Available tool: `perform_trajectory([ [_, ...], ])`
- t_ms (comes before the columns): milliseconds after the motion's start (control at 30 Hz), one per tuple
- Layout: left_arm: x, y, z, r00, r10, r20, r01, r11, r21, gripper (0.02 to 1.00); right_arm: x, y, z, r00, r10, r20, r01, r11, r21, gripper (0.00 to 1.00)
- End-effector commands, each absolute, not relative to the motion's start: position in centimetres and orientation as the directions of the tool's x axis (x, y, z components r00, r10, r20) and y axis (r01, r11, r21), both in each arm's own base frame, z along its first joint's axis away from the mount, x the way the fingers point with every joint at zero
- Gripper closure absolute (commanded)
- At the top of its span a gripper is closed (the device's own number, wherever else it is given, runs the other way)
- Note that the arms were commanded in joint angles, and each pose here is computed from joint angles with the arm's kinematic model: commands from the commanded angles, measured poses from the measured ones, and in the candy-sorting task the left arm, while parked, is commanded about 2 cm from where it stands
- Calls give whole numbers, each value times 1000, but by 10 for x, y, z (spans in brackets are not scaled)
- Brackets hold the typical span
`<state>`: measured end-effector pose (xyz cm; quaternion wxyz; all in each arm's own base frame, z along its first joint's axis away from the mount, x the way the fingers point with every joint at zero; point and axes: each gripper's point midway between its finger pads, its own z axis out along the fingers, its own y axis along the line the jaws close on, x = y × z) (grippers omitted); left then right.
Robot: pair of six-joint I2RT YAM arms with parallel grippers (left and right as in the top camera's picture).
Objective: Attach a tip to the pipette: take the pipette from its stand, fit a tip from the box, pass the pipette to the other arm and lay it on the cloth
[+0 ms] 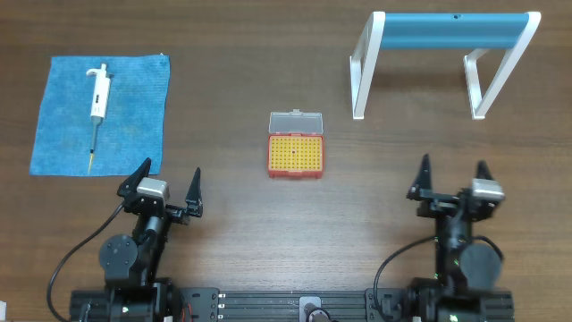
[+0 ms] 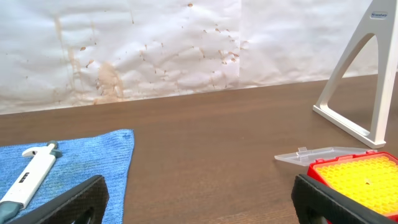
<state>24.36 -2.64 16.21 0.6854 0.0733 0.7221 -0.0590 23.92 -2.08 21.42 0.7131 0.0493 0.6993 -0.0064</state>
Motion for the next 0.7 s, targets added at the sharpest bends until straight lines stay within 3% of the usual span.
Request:
perform_trajectory([
  [33, 244, -24, 161, -52, 37, -998, 175, 984, 27, 69, 248, 3, 176, 0, 66, -998, -30, 997, 66, 34],
  [200, 244, -24, 161, -52, 37, -998, 175, 984, 27, 69, 247, 4, 151, -99, 6, -995, -25, 1000, 8, 34],
  [700, 244, -24, 161, -52, 37, -998, 175, 984, 27, 69, 247, 4, 150, -103, 9, -995, -26, 1000, 12, 34],
])
